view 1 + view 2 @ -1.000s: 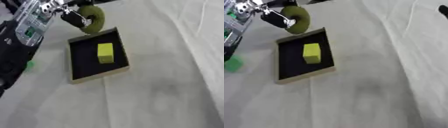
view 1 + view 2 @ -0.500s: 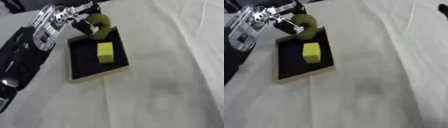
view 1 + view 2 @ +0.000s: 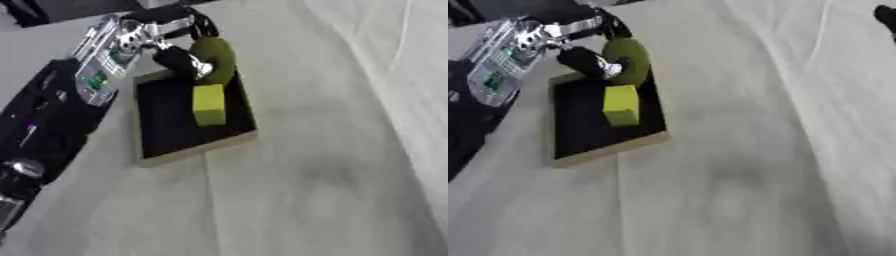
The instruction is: Pick up objects on the table and place them in the box.
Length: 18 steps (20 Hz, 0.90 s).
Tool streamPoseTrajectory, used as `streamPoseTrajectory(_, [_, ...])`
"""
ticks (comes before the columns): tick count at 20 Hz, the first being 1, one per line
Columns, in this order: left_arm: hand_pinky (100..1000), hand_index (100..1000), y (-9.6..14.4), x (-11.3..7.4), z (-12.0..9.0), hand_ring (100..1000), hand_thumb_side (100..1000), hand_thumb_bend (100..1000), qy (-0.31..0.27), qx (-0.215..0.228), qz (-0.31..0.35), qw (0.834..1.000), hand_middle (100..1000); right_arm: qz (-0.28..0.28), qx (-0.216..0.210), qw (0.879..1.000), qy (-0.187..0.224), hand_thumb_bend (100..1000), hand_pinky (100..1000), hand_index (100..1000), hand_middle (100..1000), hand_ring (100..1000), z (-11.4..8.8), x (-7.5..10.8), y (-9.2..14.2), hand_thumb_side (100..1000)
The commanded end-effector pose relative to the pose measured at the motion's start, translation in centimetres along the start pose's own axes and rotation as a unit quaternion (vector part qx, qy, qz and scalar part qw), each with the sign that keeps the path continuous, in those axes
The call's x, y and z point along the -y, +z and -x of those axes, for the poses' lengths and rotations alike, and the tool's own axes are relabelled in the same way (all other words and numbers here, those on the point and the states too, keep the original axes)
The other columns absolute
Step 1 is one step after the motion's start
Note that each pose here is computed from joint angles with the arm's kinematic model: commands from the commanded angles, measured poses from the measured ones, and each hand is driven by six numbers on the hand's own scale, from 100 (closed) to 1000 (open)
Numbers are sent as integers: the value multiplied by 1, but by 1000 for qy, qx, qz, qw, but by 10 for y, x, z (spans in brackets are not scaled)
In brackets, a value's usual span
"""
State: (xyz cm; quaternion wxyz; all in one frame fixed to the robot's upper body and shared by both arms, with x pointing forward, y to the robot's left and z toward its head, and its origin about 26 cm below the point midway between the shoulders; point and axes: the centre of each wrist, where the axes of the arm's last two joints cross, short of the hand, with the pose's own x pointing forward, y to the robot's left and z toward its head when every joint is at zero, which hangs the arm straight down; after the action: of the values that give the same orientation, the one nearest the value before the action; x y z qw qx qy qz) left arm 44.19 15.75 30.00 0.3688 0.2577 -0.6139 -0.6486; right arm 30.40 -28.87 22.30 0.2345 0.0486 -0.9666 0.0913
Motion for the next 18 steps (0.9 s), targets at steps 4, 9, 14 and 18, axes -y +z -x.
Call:
streamPoseTrajectory(4, [911, 903, 23, -25, 1, 849, 520, 381, 3, 6, -41, 999, 795, -5, 8, 1000, -1, 100, 893, 814, 592, 960, -6, 0, -3, 643])
streamPoseTrajectory(9, [909, 899, 47, -43, 2, 846, 497, 366, 14, 14, -70, 997, 789, -5, 4, 1000, 5, 100, 893, 814, 592, 960, -6, 2, 0, 642])
streamPoseTrajectory(14, [910, 900, 73, -49, 7, 849, 467, 390, -5, 3, -78, 997, 791, -4, -1, 1000, 14, 100, 893, 813, 592, 958, -6, 6, 4, 640])
streamPoseTrajectory(18, [911, 901, 96, -48, 22, 851, 444, 402, -7, -27, -87, 996, 794, -1, -3, 1000, 21, 100, 892, 813, 592, 957, -6, 8, 7, 638])
